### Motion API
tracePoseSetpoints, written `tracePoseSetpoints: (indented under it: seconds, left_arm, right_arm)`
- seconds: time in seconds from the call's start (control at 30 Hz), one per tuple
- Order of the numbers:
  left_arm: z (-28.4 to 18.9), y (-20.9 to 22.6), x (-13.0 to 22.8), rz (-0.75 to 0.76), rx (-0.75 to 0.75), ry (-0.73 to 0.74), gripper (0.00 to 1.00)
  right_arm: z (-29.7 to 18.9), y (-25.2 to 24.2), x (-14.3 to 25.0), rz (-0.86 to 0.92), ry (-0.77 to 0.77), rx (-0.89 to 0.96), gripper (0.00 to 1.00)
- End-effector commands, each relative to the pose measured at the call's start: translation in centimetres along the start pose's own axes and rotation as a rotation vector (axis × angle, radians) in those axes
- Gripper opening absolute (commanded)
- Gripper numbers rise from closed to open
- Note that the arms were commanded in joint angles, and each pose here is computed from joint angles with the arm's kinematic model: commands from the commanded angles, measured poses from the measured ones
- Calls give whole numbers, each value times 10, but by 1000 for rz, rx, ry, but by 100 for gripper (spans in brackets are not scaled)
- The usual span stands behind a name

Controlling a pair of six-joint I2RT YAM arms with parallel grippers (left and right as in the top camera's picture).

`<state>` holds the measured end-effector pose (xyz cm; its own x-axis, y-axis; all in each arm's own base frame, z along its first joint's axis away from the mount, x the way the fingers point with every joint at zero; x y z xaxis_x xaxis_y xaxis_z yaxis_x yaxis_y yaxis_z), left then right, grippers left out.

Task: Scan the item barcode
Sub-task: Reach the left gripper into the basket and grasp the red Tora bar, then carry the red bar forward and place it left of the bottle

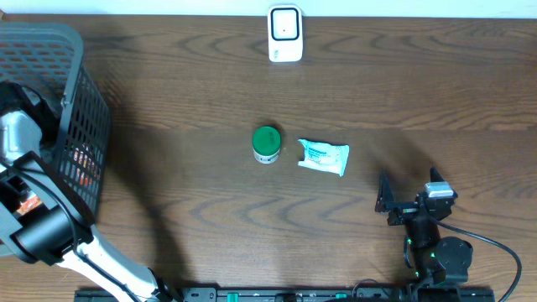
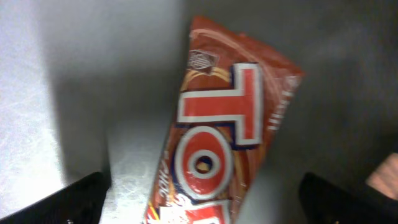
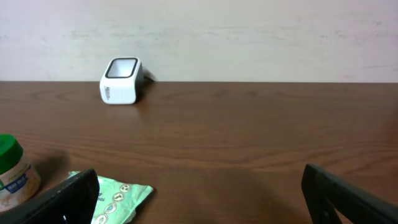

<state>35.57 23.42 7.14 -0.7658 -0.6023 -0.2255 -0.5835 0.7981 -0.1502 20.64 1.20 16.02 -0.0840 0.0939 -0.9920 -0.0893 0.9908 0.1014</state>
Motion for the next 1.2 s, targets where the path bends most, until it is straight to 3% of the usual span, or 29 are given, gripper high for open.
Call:
tracePoseSetpoints:
  seconds: [0.0,0.17,0.23,0.27,0.4,0.53,0.77,0.87,0.97,1.07,1.17]
  left_arm:
    - [14,19,13,15,-149,65,77]
    - [11,29,16,18,-229,82,38]
    - [11,29,19,17,-230,97,14]
    - [10,29,21,17,-230,107,8]
    - [-3,33,22,-8,-264,101,7]
    - [-52,41,8,-109,-333,-7,7]
    - [-207,25,-22,-269,-240,-444,7]
    - [-272,0,-16,-230,-97,-635,7]
    - [-321,-40,0,-157,146,-744,7]
    - [-358,-101,33,43,487,-743,7]
    - [-369,-150,67,200,665,-667,7]
  right_arm:
    - [0,-1,1,11,2,8,99]
    - [0,-1,1,10,2,8,99]
    - [0,-1,1,11,2,8,99]
    - [0,-1,1,11,2,8,99]
    - [0,-1,1,11,2,8,99]
    - [0,-1,1,11,2,8,99]
    - [0,-1,1,11,2,8,99]
    - [0,-1,1,10,2,8,99]
    - [0,-1,1,10,2,8,99]
    - [0,-1,1,11,2,8,99]
    - [0,-1,1,10,2,8,99]
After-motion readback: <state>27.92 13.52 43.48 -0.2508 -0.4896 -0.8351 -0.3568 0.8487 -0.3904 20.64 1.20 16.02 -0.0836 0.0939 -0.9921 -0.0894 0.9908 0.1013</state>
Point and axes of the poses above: each gripper's point midway between its finger pads, its own z axis out along the fingers, its own y axis along the line the jaws close on, x = y × z, the point moved 4 cm from there along -z, back along the fingers, and after that the axes turned 3 degrees about z, right-handed, at the moved point
